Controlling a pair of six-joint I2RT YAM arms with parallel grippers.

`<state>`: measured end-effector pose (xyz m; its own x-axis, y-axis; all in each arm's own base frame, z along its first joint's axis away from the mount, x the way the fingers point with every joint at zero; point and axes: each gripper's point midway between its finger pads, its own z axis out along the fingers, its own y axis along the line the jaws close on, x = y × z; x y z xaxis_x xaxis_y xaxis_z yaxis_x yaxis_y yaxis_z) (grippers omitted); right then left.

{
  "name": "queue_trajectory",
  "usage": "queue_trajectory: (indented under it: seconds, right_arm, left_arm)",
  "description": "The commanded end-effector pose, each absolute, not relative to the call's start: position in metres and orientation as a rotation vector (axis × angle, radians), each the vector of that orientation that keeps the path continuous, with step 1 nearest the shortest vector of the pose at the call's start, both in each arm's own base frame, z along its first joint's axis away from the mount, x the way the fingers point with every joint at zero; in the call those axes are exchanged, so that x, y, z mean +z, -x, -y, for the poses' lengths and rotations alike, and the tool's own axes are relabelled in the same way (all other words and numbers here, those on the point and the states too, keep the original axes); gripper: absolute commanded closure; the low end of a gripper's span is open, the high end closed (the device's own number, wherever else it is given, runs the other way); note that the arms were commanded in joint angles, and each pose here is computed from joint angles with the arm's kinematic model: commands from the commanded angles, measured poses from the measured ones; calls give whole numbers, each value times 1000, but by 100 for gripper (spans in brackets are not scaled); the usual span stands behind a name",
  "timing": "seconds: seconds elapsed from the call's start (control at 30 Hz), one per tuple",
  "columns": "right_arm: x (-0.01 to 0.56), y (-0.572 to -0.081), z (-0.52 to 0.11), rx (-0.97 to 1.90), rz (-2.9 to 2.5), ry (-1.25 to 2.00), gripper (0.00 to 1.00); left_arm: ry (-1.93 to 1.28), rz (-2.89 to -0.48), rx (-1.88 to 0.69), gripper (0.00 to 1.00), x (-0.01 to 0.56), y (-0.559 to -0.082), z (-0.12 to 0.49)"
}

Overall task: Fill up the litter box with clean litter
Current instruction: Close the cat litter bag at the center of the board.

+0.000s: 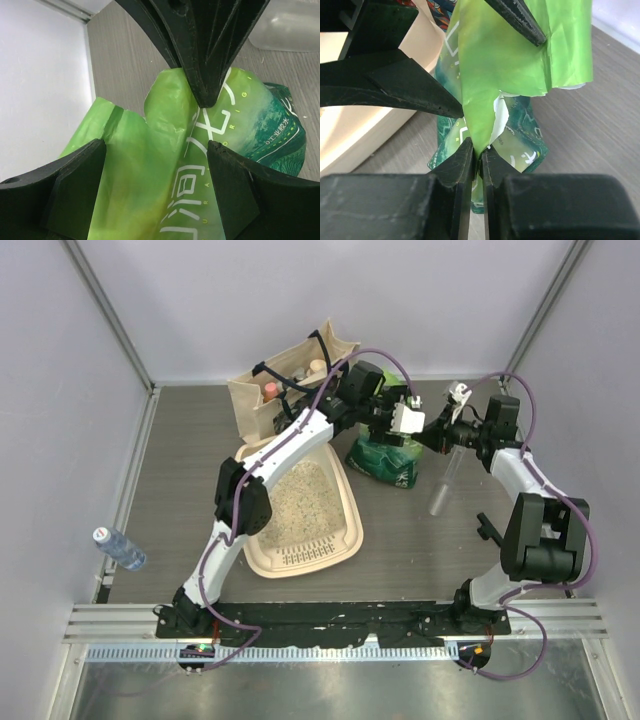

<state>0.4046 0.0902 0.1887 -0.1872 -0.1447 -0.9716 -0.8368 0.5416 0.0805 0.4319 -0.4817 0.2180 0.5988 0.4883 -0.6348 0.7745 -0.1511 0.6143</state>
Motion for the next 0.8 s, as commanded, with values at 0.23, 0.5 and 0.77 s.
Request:
queue_trajectory:
  seconds: [0.23, 0.5, 0.77]
  right_arm:
    - [245, -396, -107, 1108, -1672, 688, 93]
    - [253, -390, -112, 1181, -1696, 726, 97]
    - [226, -347, -124, 1135, -1824, 939, 99]
  left_arm:
    - [-1861, -775, -535, 16, 251, -393, 493]
    - [-1940, -693, -585, 21, 228, -382, 494]
    - [-1926, -669, -551, 32, 212, -398, 501]
